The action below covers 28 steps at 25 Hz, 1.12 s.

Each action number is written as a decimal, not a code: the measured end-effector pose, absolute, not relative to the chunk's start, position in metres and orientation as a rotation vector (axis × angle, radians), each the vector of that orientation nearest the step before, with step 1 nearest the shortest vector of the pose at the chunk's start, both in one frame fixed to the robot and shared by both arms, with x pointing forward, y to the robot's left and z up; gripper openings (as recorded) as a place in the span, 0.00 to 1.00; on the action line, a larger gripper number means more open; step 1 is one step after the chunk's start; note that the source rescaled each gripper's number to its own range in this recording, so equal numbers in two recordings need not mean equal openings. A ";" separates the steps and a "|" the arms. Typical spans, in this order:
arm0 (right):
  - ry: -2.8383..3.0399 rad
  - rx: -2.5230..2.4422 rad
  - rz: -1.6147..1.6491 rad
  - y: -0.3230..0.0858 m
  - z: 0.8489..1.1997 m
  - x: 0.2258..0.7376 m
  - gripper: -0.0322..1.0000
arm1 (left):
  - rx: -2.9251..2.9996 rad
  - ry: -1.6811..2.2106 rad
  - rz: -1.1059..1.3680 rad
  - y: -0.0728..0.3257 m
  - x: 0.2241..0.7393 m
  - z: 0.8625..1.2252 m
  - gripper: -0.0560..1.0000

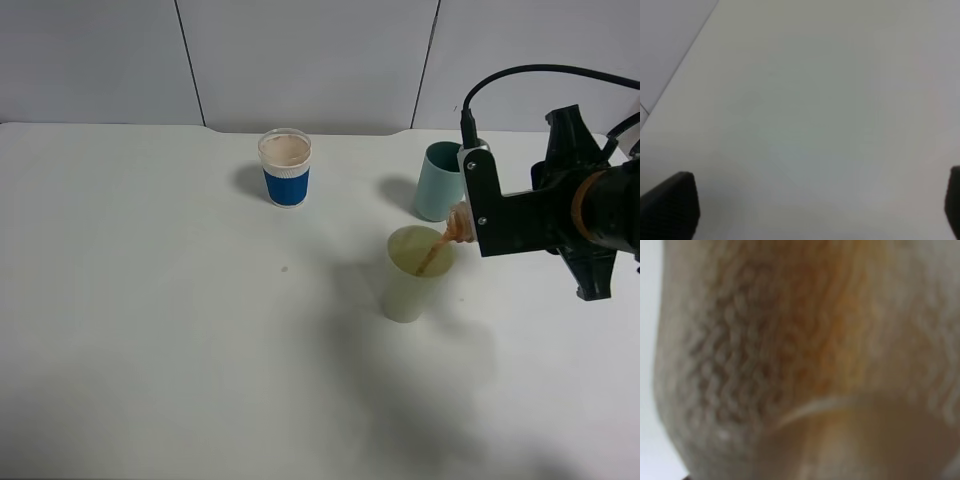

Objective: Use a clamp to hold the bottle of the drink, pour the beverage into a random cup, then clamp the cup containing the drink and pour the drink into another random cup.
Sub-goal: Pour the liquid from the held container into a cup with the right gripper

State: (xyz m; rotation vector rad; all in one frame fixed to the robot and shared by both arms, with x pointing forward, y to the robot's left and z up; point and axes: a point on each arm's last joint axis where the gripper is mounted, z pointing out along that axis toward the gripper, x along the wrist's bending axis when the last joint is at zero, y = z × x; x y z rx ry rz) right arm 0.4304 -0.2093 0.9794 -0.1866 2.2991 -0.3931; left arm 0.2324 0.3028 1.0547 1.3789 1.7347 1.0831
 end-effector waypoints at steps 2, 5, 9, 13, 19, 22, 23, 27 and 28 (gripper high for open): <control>2.298 -0.183 -0.401 -0.210 0.980 0.430 0.04 | 1.379 1.735 1.083 0.303 0.232 1.055 1.00; 2.298 -0.183 -0.401 -0.210 0.980 0.430 0.04 | 1.379 1.735 1.083 0.303 0.232 1.055 1.00; 2.299 -0.181 -0.403 -0.210 0.980 0.430 0.04 | 1.379 1.735 1.083 0.303 0.232 1.055 1.00; 2.296 -0.168 -0.432 -0.212 0.980 0.430 0.04 | 1.379 1.735 1.083 0.303 0.232 1.055 1.00; 2.296 -0.164 -0.441 -0.213 0.980 0.430 0.04 | 1.379 1.735 1.083 0.303 0.232 1.055 1.00; 2.295 -0.165 -0.441 -0.213 0.980 0.430 0.04 | 1.379 1.735 1.083 0.303 0.232 1.055 1.00; 2.293 -0.167 -0.443 -0.213 0.980 0.430 0.04 | 1.379 1.735 1.083 0.303 0.232 1.055 1.00; 2.284 -0.177 -0.447 -0.213 0.981 0.431 0.04 | 1.379 1.735 1.083 0.303 0.232 1.055 1.00; 2.281 -0.178 -0.446 -0.213 0.982 0.431 0.04 | 1.379 1.735 1.083 0.303 0.232 1.055 1.00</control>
